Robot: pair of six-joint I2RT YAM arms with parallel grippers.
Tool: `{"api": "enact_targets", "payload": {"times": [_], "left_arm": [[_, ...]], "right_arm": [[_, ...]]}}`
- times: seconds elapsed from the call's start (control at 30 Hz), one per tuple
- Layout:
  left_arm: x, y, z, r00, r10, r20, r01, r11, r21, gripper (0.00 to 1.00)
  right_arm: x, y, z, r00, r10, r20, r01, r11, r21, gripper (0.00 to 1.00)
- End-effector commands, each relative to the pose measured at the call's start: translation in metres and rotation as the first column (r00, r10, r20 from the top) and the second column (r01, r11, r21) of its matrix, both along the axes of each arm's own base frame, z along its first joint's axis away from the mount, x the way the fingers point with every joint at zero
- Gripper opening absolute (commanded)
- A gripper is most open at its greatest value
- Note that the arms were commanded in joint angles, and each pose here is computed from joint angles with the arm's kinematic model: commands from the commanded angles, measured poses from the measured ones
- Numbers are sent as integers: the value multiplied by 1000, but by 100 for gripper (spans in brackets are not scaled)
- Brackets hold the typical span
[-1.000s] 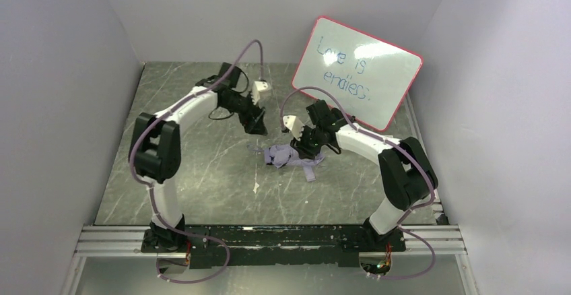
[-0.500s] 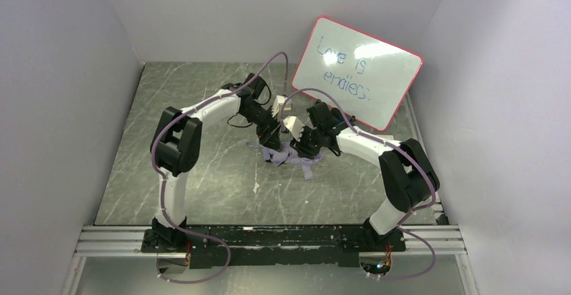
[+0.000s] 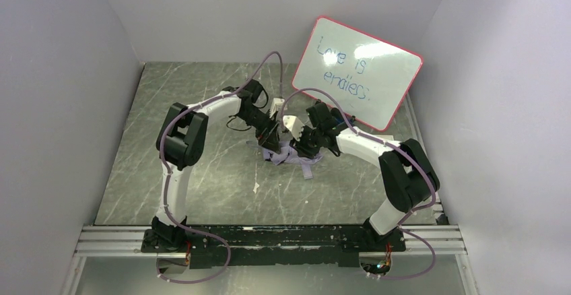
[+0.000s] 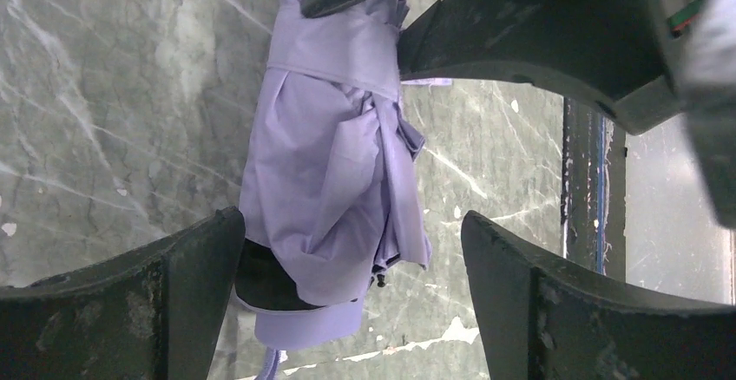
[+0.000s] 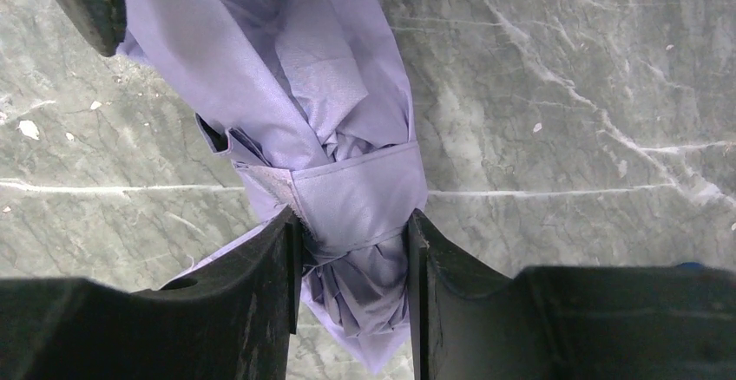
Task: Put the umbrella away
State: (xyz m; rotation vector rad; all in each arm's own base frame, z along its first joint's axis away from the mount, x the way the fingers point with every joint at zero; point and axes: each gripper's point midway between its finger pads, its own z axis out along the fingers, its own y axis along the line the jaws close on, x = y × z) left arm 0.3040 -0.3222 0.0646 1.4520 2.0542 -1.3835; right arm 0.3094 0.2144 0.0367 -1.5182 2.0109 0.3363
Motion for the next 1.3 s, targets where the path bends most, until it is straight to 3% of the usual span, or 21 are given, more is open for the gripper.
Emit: {"api": "enact_targets", "payload": {"times": [0.0, 0.47, 0.87, 1.27], "left_arm": [[-3, -3, -9, 1000, -18, -19, 17, 1000, -18, 97], [-22, -15, -12, 995, -87, -49, 86, 996, -23, 97], [-35, -24, -31, 993, -79, -88, 80, 997, 10, 97], [-39, -27, -53, 995, -86, -53, 90, 991, 99, 97]], "right_arm": [[-14, -45, -55, 998, -43, -49, 30, 973, -227, 20], [-23, -38, -56, 998, 16, 60, 1, 963, -270, 19], [-39, -32, -67, 997, 29, 67, -9, 960, -282, 18], [-42, -29, -66, 998, 36, 60, -19, 962, -272, 17]]}}
